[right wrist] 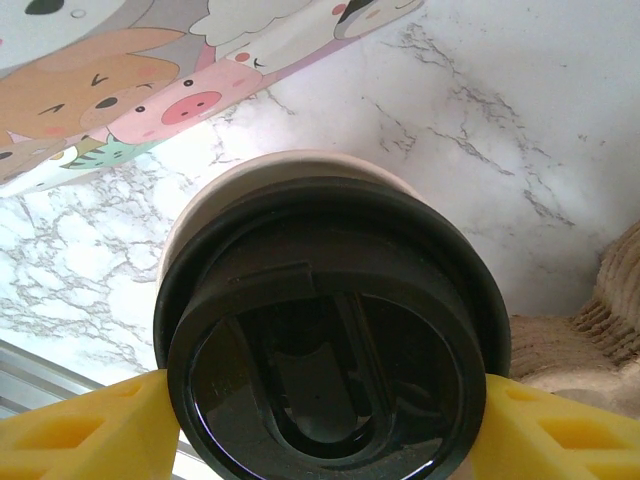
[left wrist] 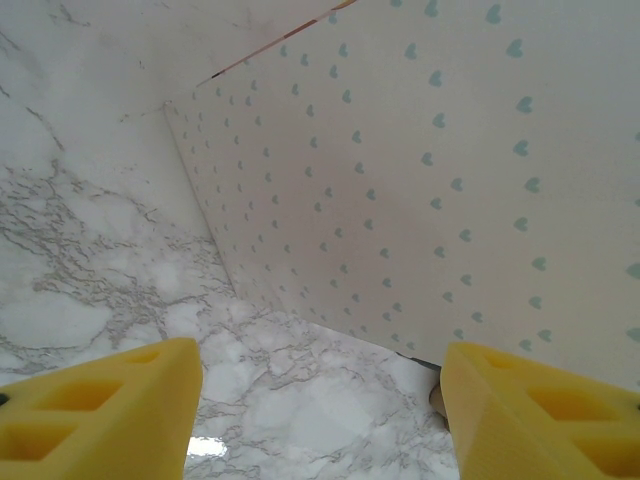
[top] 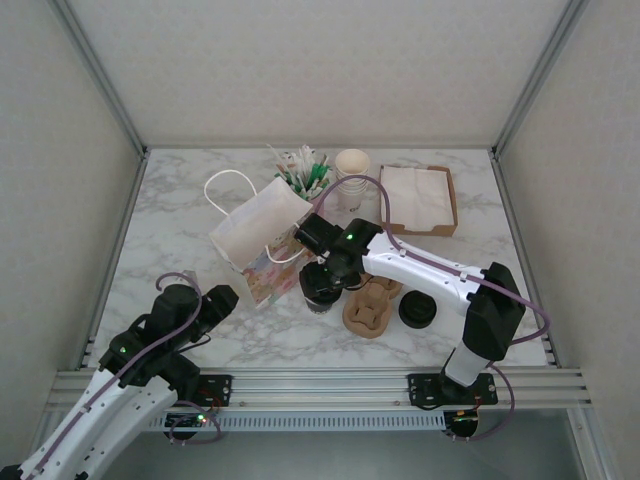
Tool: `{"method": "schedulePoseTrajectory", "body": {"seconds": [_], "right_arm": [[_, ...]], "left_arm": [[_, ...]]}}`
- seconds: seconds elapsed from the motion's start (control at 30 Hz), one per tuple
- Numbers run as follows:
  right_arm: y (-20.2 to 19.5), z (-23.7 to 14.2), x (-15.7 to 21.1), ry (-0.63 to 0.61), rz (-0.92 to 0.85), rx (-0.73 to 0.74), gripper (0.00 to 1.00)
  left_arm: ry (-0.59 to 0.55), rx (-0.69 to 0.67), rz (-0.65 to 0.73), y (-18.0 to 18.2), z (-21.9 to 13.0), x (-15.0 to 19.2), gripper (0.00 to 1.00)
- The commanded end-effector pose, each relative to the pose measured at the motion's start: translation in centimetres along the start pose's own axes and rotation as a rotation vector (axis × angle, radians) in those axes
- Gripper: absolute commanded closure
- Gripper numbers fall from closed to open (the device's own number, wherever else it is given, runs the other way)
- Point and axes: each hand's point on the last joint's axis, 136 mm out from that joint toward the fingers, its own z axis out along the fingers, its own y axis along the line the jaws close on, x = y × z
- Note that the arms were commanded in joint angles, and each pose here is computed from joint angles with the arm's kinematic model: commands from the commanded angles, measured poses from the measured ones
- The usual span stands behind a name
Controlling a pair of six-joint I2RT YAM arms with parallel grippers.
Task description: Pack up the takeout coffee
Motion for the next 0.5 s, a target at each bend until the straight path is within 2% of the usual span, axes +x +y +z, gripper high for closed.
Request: {"method": "schedulePoseTrajectory", "body": {"seconds": [0.0,0.47], "right_arm": [[0.86,-0.77,-0.61,-0.017,0.007,-0.024,0.29],[1.00,0.05,-0.47,0.015,-0.004,-0.016,0.29]], "left_arm": [[-0.015,-0.013,0.010,0.29,-0.33,-0.19,0.35],[-0.017,-0.016,0.010,0.34,-0.32,-0.21,0.35]]}}
